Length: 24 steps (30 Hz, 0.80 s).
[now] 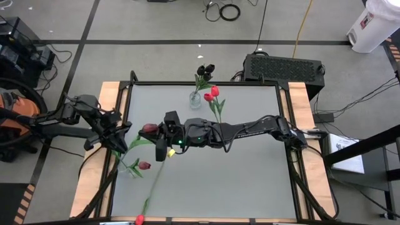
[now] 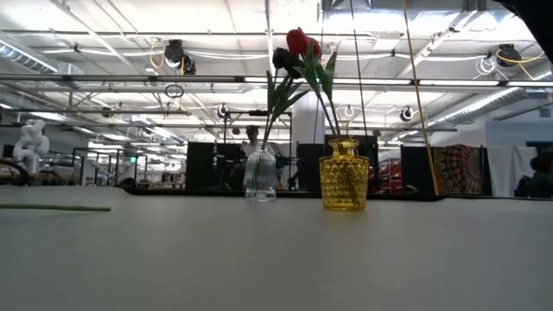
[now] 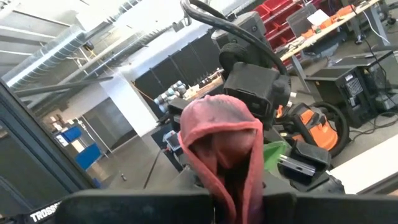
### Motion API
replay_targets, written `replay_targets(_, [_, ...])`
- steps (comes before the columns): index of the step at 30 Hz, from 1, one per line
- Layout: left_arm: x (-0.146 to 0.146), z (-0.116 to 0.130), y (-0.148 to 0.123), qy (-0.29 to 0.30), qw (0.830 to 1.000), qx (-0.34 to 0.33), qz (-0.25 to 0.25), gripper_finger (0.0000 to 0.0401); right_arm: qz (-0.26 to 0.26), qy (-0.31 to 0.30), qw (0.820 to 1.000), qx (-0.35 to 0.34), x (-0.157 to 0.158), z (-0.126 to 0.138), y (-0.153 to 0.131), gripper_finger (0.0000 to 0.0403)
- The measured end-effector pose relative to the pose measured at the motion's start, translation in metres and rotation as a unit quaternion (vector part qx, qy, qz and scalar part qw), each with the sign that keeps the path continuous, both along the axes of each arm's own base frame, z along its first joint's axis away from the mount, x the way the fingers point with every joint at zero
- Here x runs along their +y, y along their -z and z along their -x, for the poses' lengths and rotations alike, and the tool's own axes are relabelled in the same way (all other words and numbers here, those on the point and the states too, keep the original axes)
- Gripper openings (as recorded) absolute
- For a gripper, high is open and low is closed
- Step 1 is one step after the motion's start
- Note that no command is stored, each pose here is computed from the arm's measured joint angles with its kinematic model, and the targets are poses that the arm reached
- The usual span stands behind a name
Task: Sort flowers into vase by color
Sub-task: Put the red tulip into the bottom transparent bin
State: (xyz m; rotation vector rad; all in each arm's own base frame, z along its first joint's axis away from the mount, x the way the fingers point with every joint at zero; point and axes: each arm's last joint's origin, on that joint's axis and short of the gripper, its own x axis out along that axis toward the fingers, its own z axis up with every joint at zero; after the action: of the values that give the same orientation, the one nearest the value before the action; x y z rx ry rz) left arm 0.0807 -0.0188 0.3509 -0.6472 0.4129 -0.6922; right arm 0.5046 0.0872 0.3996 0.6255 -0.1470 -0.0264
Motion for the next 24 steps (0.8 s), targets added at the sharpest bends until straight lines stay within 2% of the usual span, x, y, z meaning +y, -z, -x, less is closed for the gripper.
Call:
replay_targets(9, [0.0,0.001,-0.002,0.0,1.0,-0.002,0.0,0.0069,-0.008,-0.012,1.0,0.0,0.001,0.0,0.0,0.0])
replay_targets(24, [0.001,0.017,-0.036,-0.041,0.997,-0.064,-0.011,0.0069,-0.007,-0.023,1.0,-0.002,0.003,0.0,0.0,0.0])
